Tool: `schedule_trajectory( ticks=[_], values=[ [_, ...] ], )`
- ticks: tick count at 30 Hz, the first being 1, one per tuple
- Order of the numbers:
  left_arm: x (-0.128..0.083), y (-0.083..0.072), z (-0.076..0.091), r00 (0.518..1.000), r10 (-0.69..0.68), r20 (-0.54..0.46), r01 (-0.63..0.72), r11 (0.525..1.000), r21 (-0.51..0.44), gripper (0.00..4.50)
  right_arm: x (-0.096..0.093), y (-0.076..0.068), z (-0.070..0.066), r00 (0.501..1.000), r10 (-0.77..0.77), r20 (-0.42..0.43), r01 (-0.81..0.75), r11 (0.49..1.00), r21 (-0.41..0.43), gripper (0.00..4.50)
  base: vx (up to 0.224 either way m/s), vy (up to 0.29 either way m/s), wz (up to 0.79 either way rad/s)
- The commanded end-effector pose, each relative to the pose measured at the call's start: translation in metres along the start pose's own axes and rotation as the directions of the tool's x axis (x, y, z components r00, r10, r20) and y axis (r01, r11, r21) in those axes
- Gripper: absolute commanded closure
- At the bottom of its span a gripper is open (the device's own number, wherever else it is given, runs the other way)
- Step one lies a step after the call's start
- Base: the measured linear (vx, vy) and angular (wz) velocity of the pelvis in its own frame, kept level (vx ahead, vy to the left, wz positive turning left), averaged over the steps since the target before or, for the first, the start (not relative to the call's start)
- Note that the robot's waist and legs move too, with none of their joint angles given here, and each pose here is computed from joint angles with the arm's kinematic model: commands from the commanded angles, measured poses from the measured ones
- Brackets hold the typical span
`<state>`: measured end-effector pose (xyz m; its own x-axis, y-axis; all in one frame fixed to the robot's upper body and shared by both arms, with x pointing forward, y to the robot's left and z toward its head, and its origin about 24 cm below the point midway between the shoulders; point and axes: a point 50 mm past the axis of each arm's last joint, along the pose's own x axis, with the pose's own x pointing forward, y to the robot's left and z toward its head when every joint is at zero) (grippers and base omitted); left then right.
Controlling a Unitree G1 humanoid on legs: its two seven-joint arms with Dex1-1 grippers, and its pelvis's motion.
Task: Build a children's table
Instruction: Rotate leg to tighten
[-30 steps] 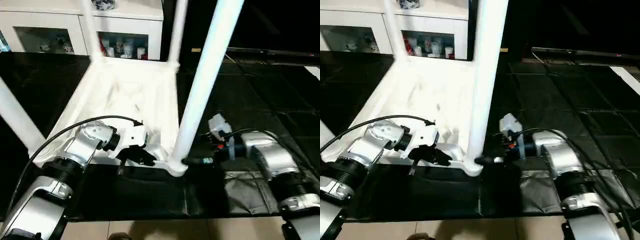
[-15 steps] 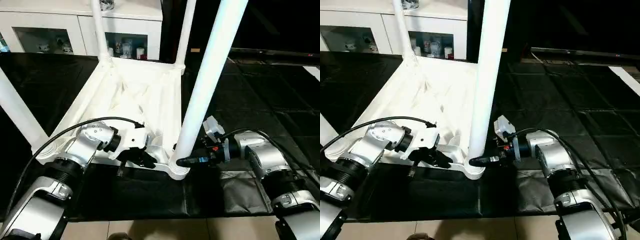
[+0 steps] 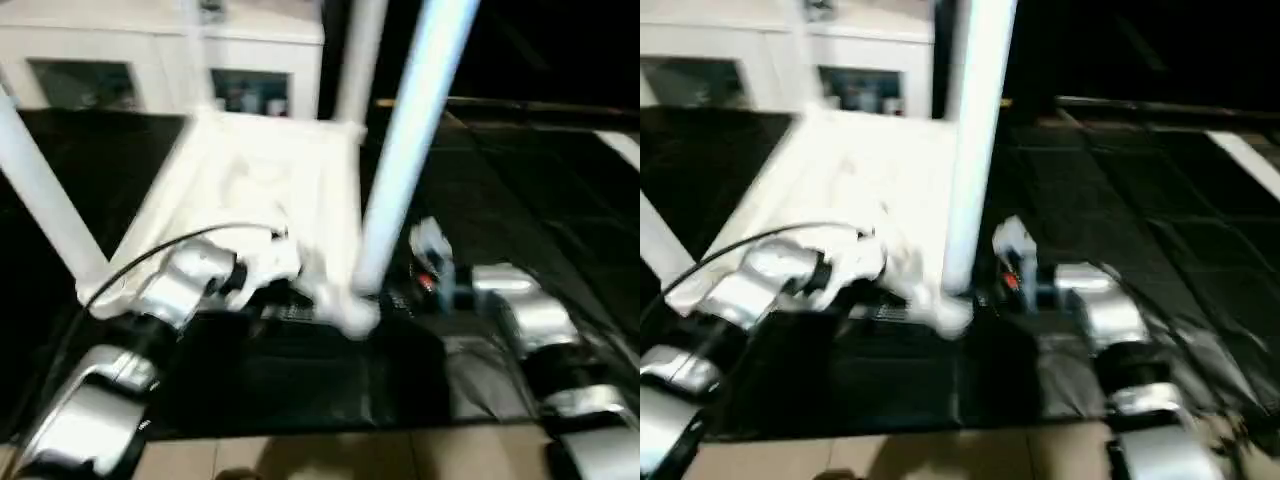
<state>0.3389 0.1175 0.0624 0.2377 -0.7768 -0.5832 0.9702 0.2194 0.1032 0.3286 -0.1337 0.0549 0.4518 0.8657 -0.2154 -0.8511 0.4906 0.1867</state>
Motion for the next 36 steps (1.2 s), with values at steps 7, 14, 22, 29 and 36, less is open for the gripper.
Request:
schedule_trajectory(
  ticks=[7, 14, 22, 29, 36],
  values=[
    [0.05, -0.002, 0.05, 0.968, 0.216, 0.13, -0.195, 0.968, -0.16, 4.5, 0.063, 0.019, 0.005, 0.974, -0.225, -0.033, 0.227, 0.969, 0.096, 2.54, 0.0, 0.0, 0.0],
    [0.049, -0.002, 0.05, 0.965, 0.237, 0.115, -0.223, 0.967, -0.124, 4.5, 0.069, 0.024, 0.01, 0.984, -0.177, 0.013, 0.174, 0.976, 0.128, 1.78, 0.0, 0.0, 0.0],
    [0.035, 0.002, 0.042, 0.973, 0.195, 0.124, -0.184, 0.978, -0.093, 4.5, 0.05, 0.025, 0.006, 0.998, -0.063, 0.002, 0.063, 0.998, 0.017, 1.07, 0.0, 0.0, 0.0],
    [0.014, -0.002, 0.025, 0.995, 0.007, 0.096, -0.009, 1.0, 0.024, 4.5, 0.012, 0.013, 0.003, 0.998, 0.049, -0.043, -0.051, 0.998, -0.047, 0.38, 0.0, 0.0, 0.0],
    [-0.004, -0.011, 0.016, 0.976, -0.211, 0.06, 0.2, 0.968, 0.152, 4.5, -0.02, 0.004, 0.011, 0.984, 0.17, -0.05, -0.173, 0.981, -0.084, 0.38, 0.0, 0.0, 0.0]
  ],
)
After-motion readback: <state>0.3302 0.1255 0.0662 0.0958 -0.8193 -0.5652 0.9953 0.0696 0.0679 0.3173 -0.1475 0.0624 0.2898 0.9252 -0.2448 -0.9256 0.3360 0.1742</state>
